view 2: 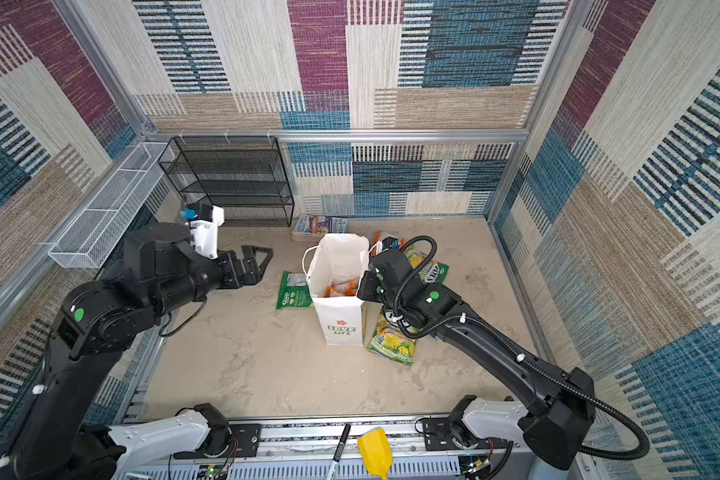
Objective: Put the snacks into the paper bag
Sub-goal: 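Reach the left gripper to the green Fox's Spring Tea bag and grasp it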
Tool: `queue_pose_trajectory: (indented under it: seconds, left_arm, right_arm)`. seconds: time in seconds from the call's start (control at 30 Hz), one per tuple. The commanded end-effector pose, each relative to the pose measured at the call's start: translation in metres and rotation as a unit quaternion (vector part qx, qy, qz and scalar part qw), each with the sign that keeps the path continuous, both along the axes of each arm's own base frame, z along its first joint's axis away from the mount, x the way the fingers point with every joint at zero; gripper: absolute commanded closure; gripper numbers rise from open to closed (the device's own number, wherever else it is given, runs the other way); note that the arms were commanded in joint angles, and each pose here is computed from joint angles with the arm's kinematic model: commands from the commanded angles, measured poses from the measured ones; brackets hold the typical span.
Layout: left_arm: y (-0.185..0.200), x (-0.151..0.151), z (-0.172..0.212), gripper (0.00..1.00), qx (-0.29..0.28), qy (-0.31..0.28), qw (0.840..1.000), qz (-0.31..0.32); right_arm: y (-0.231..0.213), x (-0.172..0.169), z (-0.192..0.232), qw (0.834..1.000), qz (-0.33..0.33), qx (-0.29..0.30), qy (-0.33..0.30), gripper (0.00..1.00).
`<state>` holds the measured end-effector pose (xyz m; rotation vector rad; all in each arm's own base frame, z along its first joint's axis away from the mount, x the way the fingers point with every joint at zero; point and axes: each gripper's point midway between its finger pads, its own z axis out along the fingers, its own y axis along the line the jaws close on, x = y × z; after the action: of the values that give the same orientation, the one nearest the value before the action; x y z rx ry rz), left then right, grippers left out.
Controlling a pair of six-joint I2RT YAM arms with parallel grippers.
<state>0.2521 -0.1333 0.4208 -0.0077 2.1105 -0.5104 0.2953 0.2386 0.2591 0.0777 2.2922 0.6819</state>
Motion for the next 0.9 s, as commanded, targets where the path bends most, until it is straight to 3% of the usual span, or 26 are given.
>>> queue_pose_trajectory:
  seconds: [0.0, 0.23, 0.6, 0.87]
  left_arm:
    - [0.008, -0.001, -0.024, 0.01, -0.025, 0.042, 0.999, -0.010]
    - [0.013, 0.032, -0.120, 0.01, -0.066, 0.181, 0.981, -0.003]
    - [-0.007, 0.096, -0.258, 0.08, -0.029, 0.351, 0.936, -0.015]
    - [-0.009, 0.137, -0.319, 0.10, 0.029, 0.405, 0.914, -0.024]
  right_arm:
    - [0.001, 0.004, 0.002, 1.000, -0.002, 0.001, -0.009, 1.00]
    - [0.003, 0.004, 0.001, 1.000, 0.002, 0.005, -0.008, 1.00]
    - [0.003, -0.002, -0.002, 1.000, 0.008, 0.013, -0.007, 1.00]
    - [0.005, -0.002, -0.003, 1.000, 0.014, 0.015, -0.007, 1.00]
